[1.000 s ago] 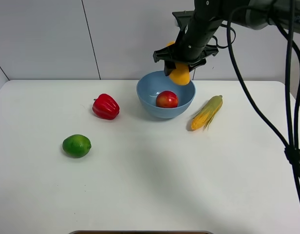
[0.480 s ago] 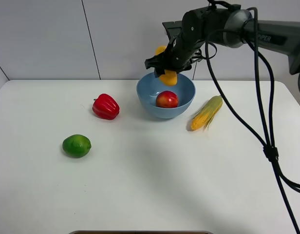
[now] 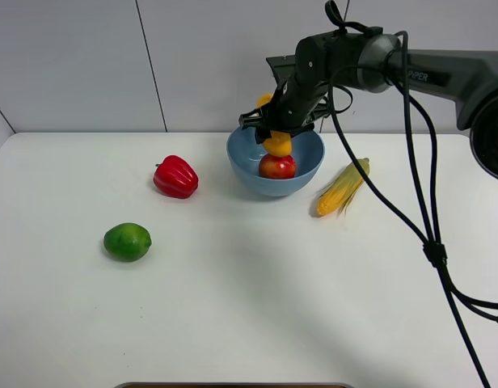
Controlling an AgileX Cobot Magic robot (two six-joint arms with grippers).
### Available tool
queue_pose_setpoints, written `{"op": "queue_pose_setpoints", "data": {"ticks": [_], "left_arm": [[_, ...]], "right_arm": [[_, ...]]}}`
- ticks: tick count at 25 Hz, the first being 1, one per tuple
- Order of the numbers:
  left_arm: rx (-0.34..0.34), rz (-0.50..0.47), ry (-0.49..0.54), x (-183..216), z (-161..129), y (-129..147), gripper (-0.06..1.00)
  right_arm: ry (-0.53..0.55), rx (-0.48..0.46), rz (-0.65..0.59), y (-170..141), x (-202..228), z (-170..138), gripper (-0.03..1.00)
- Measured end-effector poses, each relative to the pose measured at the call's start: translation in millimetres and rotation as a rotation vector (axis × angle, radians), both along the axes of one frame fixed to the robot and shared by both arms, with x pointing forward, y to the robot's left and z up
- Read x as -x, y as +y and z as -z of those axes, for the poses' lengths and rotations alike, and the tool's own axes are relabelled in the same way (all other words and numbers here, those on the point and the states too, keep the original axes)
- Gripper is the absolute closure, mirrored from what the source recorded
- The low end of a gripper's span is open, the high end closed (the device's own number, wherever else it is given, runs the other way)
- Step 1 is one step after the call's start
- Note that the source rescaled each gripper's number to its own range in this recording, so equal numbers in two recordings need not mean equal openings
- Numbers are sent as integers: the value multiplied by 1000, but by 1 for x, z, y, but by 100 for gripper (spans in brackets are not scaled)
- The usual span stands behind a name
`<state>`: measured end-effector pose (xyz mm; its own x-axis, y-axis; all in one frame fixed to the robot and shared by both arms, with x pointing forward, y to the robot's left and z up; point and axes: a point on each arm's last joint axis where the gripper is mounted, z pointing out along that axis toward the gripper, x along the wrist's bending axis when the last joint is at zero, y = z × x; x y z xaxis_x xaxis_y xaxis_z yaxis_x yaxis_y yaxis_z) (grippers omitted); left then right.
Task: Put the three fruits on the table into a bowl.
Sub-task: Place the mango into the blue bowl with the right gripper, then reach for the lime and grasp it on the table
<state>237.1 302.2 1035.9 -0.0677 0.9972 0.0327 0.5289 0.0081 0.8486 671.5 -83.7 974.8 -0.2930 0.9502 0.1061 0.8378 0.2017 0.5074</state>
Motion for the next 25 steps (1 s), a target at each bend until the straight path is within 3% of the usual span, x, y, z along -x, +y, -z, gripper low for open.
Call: {"op": "queue_pose_setpoints", "data": {"ticks": [10, 12, 15, 18, 25], "left_arm": [[-1, 0, 0, 0, 0, 0, 15], [-1, 0, 0, 0, 0, 0, 15], [-1, 0, 0, 0, 0, 0, 15], [-1, 0, 0, 0, 0, 0, 15], [-1, 0, 0, 0, 0, 0, 15]], "right_arm": [[20, 7, 0, -1, 2, 1, 95], [21, 7, 1, -1, 2, 1, 86], [31, 12, 1, -1, 2, 2, 55], [52, 22, 0, -2, 4, 3, 34], [99, 47, -5, -3, 7, -6, 27]]}}
